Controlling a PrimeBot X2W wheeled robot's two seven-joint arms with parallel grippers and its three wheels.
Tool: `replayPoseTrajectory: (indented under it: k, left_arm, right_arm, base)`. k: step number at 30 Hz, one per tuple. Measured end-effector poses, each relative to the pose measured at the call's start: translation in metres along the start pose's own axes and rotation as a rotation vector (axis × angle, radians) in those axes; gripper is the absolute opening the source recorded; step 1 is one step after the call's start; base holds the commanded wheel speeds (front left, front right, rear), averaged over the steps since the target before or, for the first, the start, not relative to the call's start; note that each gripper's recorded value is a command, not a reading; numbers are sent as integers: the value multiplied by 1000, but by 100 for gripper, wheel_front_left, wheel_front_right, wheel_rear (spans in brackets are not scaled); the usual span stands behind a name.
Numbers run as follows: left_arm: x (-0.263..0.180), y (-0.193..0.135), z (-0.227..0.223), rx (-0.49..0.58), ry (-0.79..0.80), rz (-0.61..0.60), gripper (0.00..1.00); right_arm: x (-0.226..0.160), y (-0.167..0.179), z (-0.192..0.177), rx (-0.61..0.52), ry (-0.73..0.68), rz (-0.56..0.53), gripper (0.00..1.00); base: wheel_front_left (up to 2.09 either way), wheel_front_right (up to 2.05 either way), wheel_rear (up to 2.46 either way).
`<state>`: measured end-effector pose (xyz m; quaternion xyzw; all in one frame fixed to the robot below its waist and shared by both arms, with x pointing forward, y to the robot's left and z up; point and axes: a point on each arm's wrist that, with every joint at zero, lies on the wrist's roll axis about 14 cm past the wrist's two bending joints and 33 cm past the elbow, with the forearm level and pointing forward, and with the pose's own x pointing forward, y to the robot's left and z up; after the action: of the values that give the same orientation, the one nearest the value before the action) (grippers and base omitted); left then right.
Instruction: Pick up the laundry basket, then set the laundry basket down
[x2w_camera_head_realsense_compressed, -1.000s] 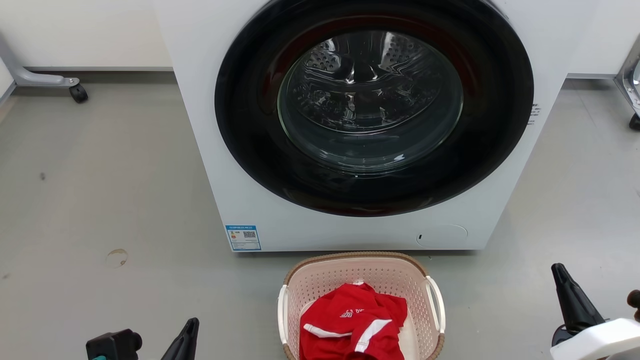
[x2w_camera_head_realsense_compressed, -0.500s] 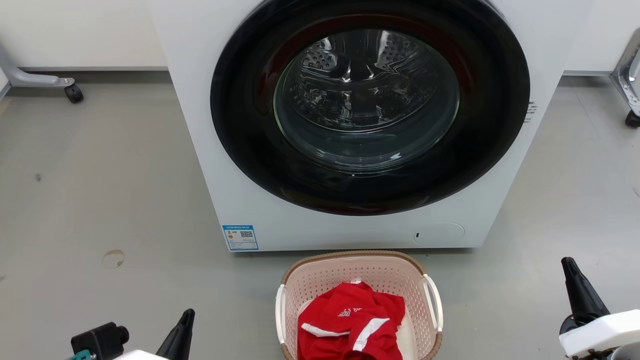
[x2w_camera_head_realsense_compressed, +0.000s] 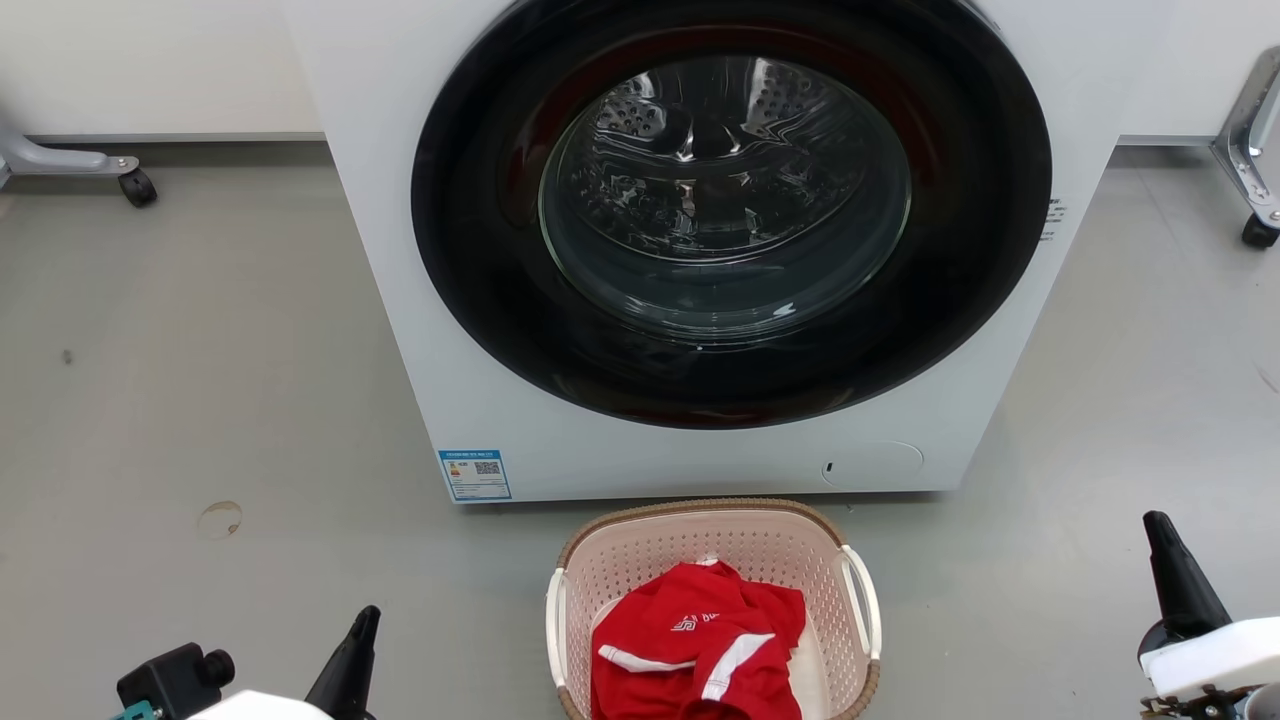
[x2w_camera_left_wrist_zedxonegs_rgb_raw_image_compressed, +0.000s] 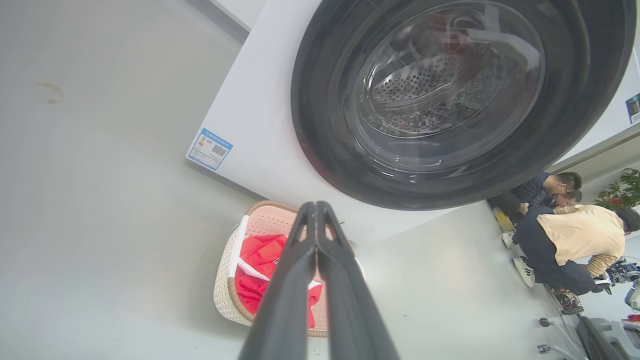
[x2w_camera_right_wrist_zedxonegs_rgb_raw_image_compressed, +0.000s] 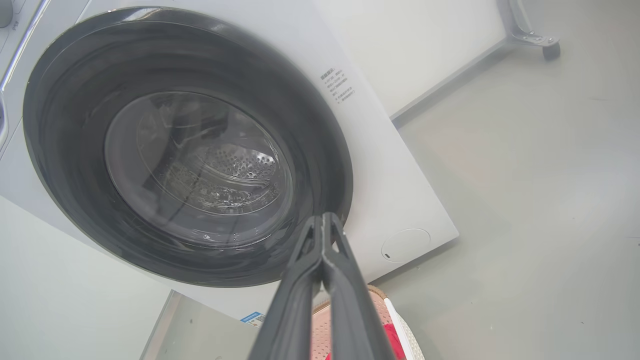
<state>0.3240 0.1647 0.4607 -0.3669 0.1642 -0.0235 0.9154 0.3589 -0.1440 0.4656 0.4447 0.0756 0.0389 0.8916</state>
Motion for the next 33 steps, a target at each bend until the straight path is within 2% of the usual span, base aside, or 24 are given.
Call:
replayPoseTrajectory:
  k: [33]
  left_arm:
    - [20, -1, 20, -375, -76, -56, 0]
  right_arm:
    - [6, -12, 28, 314, -75, -45, 0]
  base:
    - [0, 0, 0]
